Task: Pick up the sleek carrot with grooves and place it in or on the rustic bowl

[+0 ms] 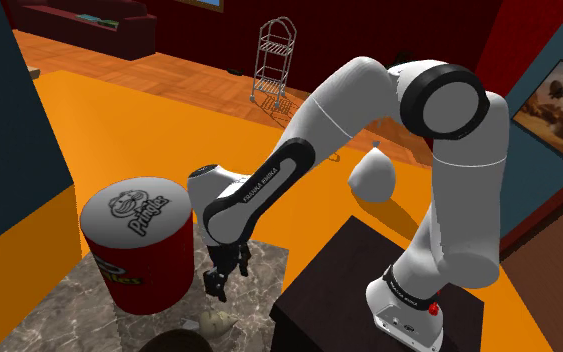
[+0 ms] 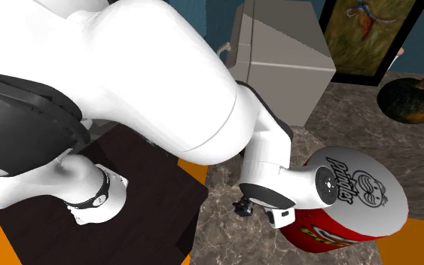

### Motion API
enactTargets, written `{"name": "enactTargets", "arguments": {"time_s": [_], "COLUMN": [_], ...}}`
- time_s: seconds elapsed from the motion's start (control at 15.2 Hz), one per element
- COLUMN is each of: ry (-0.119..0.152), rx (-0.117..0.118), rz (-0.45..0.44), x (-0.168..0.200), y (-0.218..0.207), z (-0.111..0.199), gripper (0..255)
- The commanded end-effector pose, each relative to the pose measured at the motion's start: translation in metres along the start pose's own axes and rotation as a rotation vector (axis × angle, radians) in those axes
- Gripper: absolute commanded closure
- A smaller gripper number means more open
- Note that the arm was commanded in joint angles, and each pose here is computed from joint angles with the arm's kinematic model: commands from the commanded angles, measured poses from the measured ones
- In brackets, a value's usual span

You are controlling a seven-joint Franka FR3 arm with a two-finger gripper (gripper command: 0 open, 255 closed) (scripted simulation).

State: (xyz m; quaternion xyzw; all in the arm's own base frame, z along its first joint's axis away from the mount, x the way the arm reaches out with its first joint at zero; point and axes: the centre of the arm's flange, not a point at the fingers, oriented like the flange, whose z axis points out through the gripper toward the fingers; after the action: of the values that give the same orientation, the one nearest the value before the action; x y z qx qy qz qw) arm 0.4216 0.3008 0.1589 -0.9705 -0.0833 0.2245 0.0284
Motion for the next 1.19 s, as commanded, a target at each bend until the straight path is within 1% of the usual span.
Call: {"name": "enactTargets", "arguments": {"time_s": [0.0, 0.13, 0.59, 0.66, 1.12], "ry": [0.000, 0.000, 0.000, 0.000, 0.000], "rx": [0.000, 0.000, 0.000, 0.000, 0.000], "rz": [0.000, 0.000, 0.000, 0.000, 0.000], "x": [0.0008, 0.0007, 0.0007, 0.0007, 0.0007], "y": [-0.0003, -0.0002, -0.0003, -0.0003, -0.0003], "z": [0.0107, 0.0190, 0.0189, 0.0189, 0.0189], "gripper": [0, 0, 0, 255, 255]}}
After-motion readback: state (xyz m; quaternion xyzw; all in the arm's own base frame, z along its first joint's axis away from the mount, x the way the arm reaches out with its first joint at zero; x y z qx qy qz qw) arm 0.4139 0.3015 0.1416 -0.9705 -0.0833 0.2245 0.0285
